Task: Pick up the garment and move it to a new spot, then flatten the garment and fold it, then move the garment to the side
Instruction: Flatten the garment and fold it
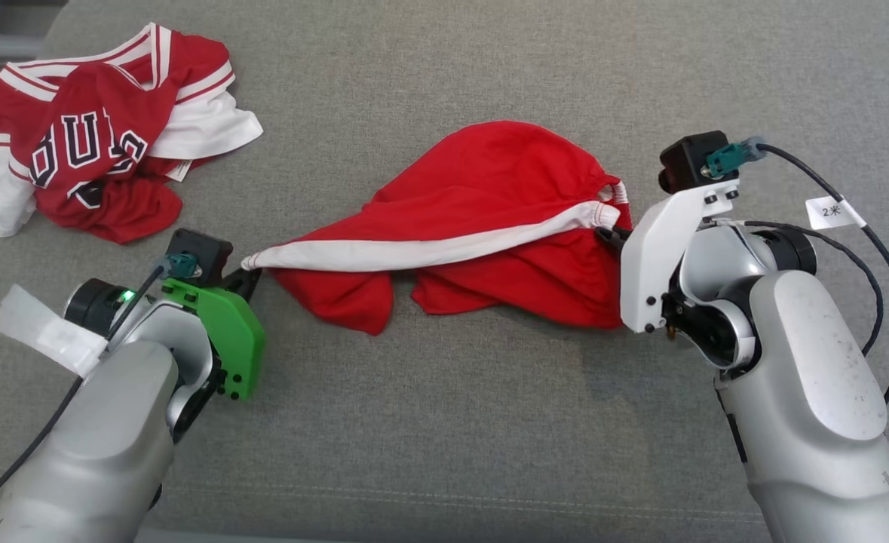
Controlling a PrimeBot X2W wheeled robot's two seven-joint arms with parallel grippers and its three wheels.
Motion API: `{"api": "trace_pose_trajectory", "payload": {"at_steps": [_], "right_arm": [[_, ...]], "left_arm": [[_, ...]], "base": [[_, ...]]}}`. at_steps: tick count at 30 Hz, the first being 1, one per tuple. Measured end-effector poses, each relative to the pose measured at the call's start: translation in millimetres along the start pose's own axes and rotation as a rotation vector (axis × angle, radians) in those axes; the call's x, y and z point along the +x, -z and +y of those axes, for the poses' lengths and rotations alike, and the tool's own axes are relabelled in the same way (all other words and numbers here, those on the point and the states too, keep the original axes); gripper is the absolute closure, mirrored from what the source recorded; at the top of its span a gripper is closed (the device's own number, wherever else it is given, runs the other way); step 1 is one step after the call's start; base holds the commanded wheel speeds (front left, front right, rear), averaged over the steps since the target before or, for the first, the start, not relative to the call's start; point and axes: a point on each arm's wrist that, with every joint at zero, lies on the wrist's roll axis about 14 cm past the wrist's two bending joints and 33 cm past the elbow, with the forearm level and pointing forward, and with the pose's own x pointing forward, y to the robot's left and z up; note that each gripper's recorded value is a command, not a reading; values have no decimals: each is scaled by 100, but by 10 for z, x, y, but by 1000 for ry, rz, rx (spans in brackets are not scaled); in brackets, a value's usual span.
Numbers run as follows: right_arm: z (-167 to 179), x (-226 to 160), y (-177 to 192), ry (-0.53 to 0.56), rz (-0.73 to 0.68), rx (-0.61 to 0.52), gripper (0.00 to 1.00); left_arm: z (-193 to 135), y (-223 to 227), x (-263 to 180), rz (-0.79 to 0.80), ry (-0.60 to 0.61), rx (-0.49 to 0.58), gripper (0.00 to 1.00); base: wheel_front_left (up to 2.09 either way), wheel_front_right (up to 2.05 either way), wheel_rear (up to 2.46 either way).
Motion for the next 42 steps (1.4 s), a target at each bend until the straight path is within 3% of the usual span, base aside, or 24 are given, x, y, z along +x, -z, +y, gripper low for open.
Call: {"api": "trace_pose_trajectory", "payload": {"at_steps": [5,9,13,18,21,24,26,33,42], "right_arm": [[-23,-102,-295,6,-118,6,100],[-65,-278,-747,40,-269,-42,100],[-153,-424,-1128,67,-365,-128,100],[-53,-498,-1617,-37,-489,-126,100],[-259,-501,-1879,23,-513,-245,100],[-383,-495,-2227,55,-595,-292,100],[-402,-460,-2432,54,-661,-300,100],[-739,-392,-2920,138,-858,-319,100],[-898,-556,-3349,202,-1123,-387,100]], "left_arm": [[104,-416,-47,-161,-50,-20,100],[192,-1116,-164,-391,-95,-47,100],[216,-1744,-258,-551,-100,-1,100],[178,-2382,-249,-662,-85,48,100],[226,-2718,-210,-714,-80,60,100],[346,-3055,-181,-781,-94,81,100],[435,-3191,-120,-804,-117,127,100],[672,-3600,13,-964,-150,72,100],[711,-4002,-83,-1145,-171,114,100]], "base": [[0,0,0],[0,0,0],[0,0,0],[0,0,0],[0,0,0],[0,0,0],[0,0,0],[0,0,0],[0,0,0]]}}
